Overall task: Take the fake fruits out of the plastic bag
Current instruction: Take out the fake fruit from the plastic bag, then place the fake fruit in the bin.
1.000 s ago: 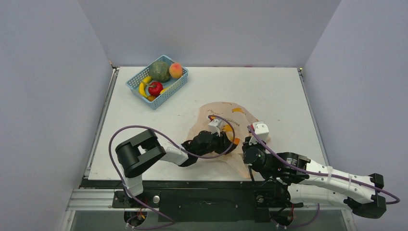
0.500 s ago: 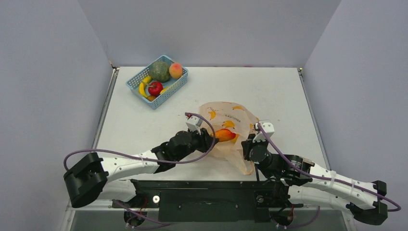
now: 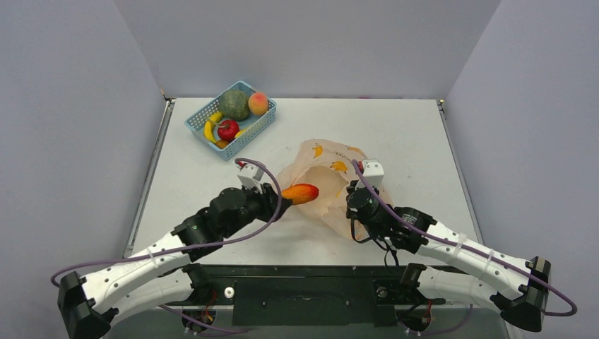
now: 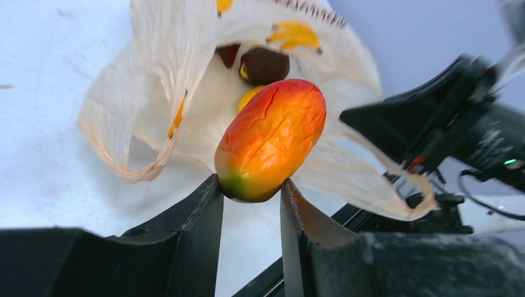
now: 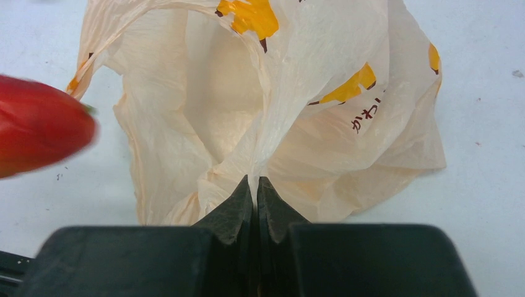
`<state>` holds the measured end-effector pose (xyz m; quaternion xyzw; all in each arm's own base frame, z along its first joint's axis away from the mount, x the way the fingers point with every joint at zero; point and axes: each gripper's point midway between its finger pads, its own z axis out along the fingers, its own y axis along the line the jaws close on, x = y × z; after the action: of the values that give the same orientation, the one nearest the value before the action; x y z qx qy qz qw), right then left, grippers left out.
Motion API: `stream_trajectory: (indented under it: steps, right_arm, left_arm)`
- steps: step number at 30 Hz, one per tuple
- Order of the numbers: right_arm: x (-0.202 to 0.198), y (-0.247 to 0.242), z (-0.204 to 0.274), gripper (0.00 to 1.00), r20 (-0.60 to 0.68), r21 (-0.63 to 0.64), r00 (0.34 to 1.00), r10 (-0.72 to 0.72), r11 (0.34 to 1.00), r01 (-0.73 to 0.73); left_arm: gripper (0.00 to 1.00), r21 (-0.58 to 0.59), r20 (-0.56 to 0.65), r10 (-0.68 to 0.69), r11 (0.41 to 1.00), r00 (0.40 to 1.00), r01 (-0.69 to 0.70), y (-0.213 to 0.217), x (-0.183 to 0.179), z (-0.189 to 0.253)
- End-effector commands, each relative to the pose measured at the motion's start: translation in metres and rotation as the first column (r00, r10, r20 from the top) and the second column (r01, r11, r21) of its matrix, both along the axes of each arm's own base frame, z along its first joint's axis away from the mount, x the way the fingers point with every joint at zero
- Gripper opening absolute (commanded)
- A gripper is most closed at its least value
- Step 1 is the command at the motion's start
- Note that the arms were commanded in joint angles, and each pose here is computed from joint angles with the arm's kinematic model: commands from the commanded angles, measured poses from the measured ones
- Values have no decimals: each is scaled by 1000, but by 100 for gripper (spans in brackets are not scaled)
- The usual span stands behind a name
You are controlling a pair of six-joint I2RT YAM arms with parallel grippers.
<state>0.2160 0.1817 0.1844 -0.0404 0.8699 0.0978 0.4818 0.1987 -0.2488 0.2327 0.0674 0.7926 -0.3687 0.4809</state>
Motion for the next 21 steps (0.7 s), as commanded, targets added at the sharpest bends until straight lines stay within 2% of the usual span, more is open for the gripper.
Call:
stream_trajectory:
  steps: [1,2,5,6,10,14,17,18,21]
  right_arm:
    - [7,11,13,0,23,42,1000,16,999,-17]
    - [7,11,12,0,20,42,1000,18,999,-19]
    - [5,10,6,0,11,33,1000,24,999,-25]
    - [5,9,6,0,11,31,1000,25,999,-25]
    - [3,4,2,0,12,26,1000,29,999,-29]
    - [2,-3,3,0,29,23,999,22,999,-22]
    - [2,-7,5,0,37,24,999,19,1000,-20]
    - [2,-7,6,0,39,28,999,20,999,-21]
    - [1,-7,8,0,41,34,999,30,999,-32]
  left_arm:
    - [0,-50,116,35,998,993,-29,33,0,77]
    - [0,-58,150,81,996,985,-73,43,6,98]
    - [0,64,184,203,974,962,-218,73,23,106]
    - [0,94,193,279,949,941,-301,87,34,110]
    - [0,139,244,437,868,866,-477,118,72,120]
    - [0,67,212,522,835,826,-545,135,120,121]
    - [0,-2,148,564,821,812,-570,147,159,107]
    - [0,2,112,587,806,801,-591,158,181,93]
    - [0,-62,35,644,765,765,-641,182,216,74]
